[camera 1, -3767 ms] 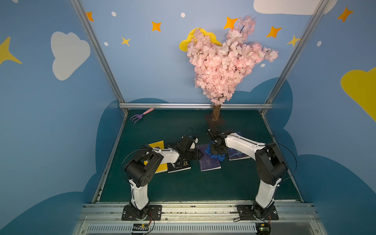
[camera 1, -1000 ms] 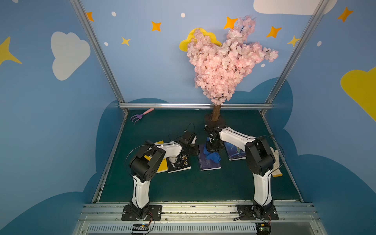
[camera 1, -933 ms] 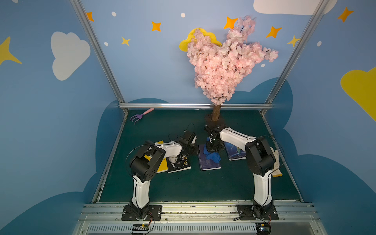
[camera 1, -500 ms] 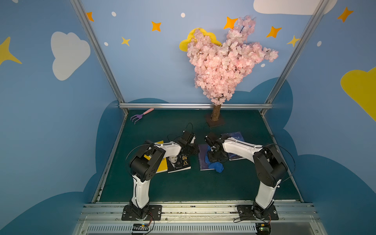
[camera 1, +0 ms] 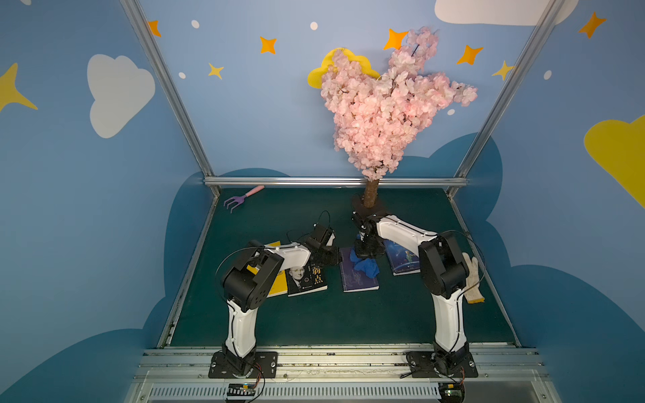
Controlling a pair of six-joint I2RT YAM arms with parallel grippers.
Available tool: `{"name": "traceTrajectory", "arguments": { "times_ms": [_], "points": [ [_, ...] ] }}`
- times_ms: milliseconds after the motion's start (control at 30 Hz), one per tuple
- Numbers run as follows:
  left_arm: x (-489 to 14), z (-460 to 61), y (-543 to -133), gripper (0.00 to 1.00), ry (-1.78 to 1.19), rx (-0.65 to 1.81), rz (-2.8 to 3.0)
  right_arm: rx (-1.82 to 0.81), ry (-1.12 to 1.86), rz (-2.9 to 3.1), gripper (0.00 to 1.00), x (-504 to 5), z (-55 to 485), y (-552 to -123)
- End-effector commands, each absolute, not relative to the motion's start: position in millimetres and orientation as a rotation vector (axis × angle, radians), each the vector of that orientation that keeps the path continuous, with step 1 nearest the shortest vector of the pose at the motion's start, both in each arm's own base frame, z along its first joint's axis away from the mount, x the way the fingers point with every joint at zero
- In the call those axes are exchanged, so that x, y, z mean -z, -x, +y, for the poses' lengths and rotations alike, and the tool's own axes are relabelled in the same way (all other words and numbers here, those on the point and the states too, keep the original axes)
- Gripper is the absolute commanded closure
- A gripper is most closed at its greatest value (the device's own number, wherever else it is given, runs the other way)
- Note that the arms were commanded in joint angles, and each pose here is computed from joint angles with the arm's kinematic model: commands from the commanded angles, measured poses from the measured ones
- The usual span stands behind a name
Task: Wipe the cover of the book
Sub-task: Wipe the dirt from the cover of the book.
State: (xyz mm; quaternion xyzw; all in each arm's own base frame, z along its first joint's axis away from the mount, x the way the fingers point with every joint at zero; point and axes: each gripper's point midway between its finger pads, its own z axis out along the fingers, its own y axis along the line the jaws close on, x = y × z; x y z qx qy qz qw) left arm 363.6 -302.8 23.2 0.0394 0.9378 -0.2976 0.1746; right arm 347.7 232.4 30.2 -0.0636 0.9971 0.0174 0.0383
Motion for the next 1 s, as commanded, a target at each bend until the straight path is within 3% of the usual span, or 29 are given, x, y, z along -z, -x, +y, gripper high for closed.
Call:
{"name": "traceTrajectory", "arguments": {
  "times_ms": [0, 267, 400, 733, 967],
  "points": [
    [2.0, -292.0, -344.6, 0.8, -0.097, 0.807, 2.762, 0.057, 0.246, 3.13, 1.0, -10.9, 222.9, -313.6],
    [2.7, -289.7, -345.5, 0.8, -0.095, 0.794, 2.759, 0.118, 0.264, 3.135, 1.0, -2.9, 199.4, -238.2],
    [1.9, -291.8, -344.8, 0.79, -0.095, 0.814, 2.754, 0.131, 0.261, 3.128, 1.0, -1.1, 199.6, -250.6],
    [0.9, -289.6, -345.8, 0.79, -0.113, 0.793, 2.752, -0.027, 0.233, 3.143, 1.0, -7.0, 232.4, -329.7],
    [4.3, -295.4, -344.1, 0.79, -0.111, 0.837, 2.763, -0.027, 0.217, 3.178, 1.0, 2.8, 221.0, -293.2]
  ]
}}
